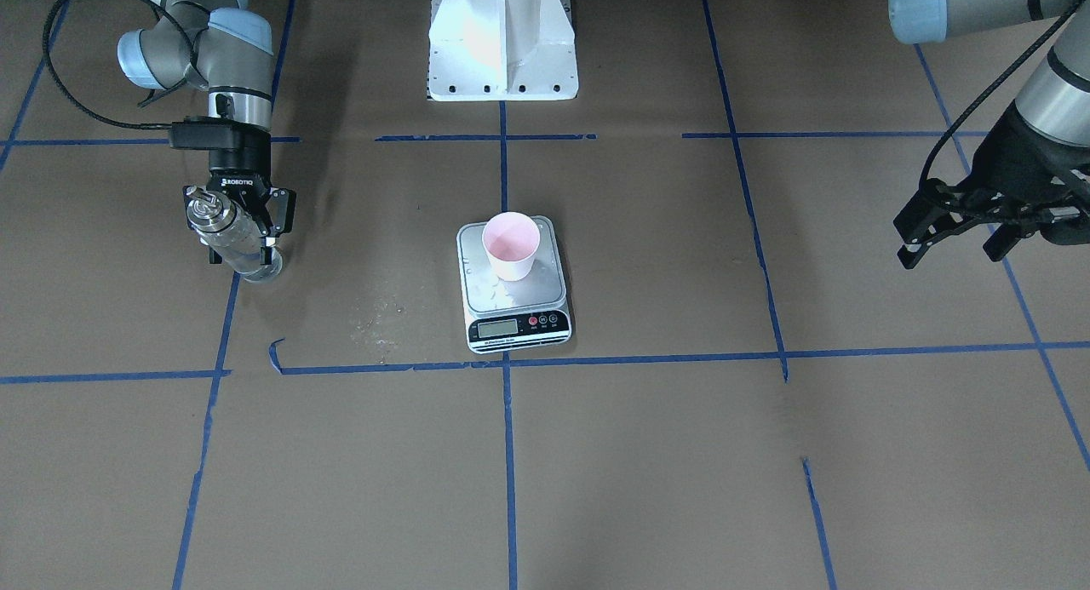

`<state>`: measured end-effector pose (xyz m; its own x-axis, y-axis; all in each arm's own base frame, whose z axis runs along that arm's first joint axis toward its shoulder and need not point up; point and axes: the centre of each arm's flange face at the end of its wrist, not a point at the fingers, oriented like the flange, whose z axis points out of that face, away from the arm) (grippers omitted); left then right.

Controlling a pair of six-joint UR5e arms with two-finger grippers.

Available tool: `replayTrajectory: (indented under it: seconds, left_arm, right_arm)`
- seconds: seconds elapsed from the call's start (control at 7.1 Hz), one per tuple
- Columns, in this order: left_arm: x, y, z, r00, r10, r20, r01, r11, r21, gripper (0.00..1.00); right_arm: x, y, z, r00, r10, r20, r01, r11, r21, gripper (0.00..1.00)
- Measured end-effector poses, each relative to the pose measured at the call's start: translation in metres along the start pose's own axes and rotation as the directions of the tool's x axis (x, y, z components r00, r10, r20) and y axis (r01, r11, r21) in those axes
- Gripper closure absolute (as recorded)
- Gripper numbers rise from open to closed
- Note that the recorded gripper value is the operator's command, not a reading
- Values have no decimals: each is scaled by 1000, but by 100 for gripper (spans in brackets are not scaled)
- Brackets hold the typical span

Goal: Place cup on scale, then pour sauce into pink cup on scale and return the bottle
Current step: 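Lift the sauce bottle with the right gripper and carry it over the pink cup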

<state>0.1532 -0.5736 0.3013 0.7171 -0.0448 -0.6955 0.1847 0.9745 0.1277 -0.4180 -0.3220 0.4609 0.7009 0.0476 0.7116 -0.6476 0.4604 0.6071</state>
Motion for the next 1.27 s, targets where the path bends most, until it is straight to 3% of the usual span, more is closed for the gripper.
replayTrajectory:
  seconds: [0.28,0.7,0.85,0.99,1.13,1.27]
  left_arm:
    - [-1,0,1,1000,-3,1,3,1000,-2,0]
    - [-7,2,4,1000,5,7,-5,1000,-6,0]
    - [-11,1,7,1000,16,12,-16,1000,-10,0]
    - [-21,-4,11,998,50,24,-50,999,-17,0]
    - [-36,-12,15,995,92,38,-91,996,-24,0]
    - [-54,-18,19,990,133,52,-131,991,-33,0]
  right_arm:
    - [-17,-37,-12,997,-3,74,3,1000,2,100]
    - [-97,-81,-25,973,-214,86,208,976,68,100]
    - [-113,-87,-27,955,-284,84,277,957,87,100]
    - [-122,-91,-28,912,-406,56,398,910,115,100]
    - [-133,-94,-26,840,-543,-11,539,831,137,100]
    - [-157,-100,-23,724,-681,-111,690,712,130,100]
